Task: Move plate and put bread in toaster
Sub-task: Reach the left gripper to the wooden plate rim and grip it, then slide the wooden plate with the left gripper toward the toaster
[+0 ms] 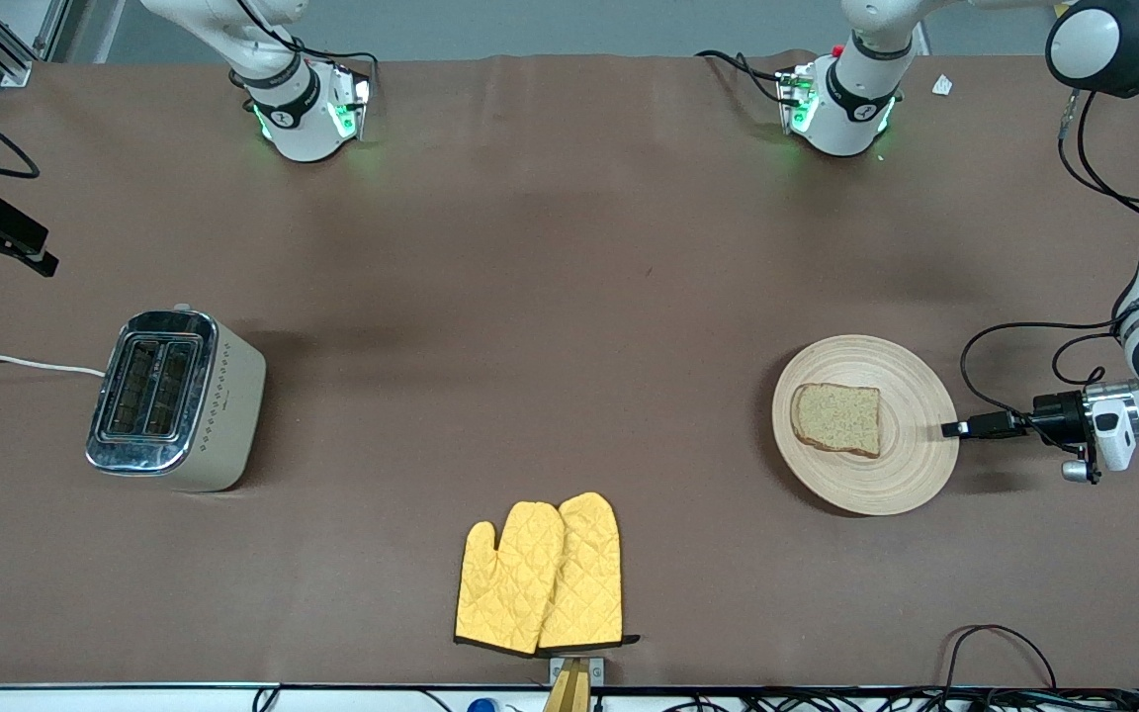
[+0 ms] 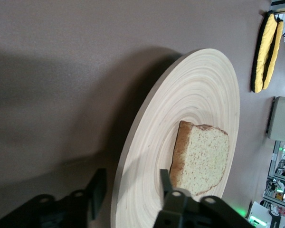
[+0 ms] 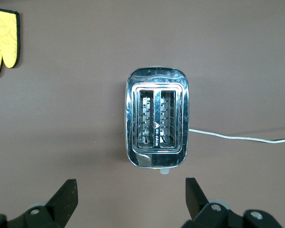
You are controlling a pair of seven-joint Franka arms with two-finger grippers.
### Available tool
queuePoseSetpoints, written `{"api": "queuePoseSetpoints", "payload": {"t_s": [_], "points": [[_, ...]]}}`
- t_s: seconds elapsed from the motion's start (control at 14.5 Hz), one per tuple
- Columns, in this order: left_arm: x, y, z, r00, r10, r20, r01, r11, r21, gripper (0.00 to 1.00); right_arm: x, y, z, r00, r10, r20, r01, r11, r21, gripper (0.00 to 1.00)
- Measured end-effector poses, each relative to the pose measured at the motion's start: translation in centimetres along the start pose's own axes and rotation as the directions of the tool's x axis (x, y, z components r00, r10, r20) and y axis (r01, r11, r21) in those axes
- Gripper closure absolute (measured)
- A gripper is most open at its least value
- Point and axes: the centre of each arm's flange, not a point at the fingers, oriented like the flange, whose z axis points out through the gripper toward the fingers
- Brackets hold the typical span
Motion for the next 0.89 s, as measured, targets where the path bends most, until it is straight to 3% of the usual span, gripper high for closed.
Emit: {"api": "queuePoseSetpoints", "payload": {"t_s": [0.07, 0.21, 0.28, 0.41, 0.55, 0.89], "points": [[0.0, 0.0, 0.1, 1.000, -0.001, 0.000, 0.001, 1.000, -0.003, 0.50, 0.0, 0.0, 0.0, 1.000, 0.000, 0.000, 0.000, 1.000, 0.000, 0.00], [0.0, -0.1, 0.3, 1.000, 0.010, 0.002, -0.010, 1.000, -0.004, 0.64, 0.0, 0.0, 0.0, 1.000, 0.000, 0.000, 0.000, 1.000, 0.000, 0.00], [0.0, -0.1, 0.3, 1.000, 0.024, 0.002, -0.024, 1.000, -0.005, 0.65, 0.0, 0.0, 0.0, 1.000, 0.000, 0.000, 0.000, 1.000, 0.000, 0.00], [0.0, -0.2, 0.4, 0.999, 0.049, 0.003, -0.049, 0.999, -0.006, 0.82, 0.0, 0.0, 0.0, 1.000, 0.000, 0.000, 0.000, 1.000, 0.000, 0.00], [0.2, 0.3, 0.7, 0.997, 0.078, 0.007, -0.078, 0.997, -0.015, 0.88, 0.0, 0.0, 0.0, 1.000, 0.000, 0.000, 0.000, 1.000, 0.000, 0.00], [2.0, 5.7, 3.3, 0.978, 0.209, 0.027, -0.206, 0.975, -0.088, 0.91, 0.0, 0.0, 0.0, 1.000, 0.000, 0.001, 0.000, 1.000, 0.000, 0.00]]}}
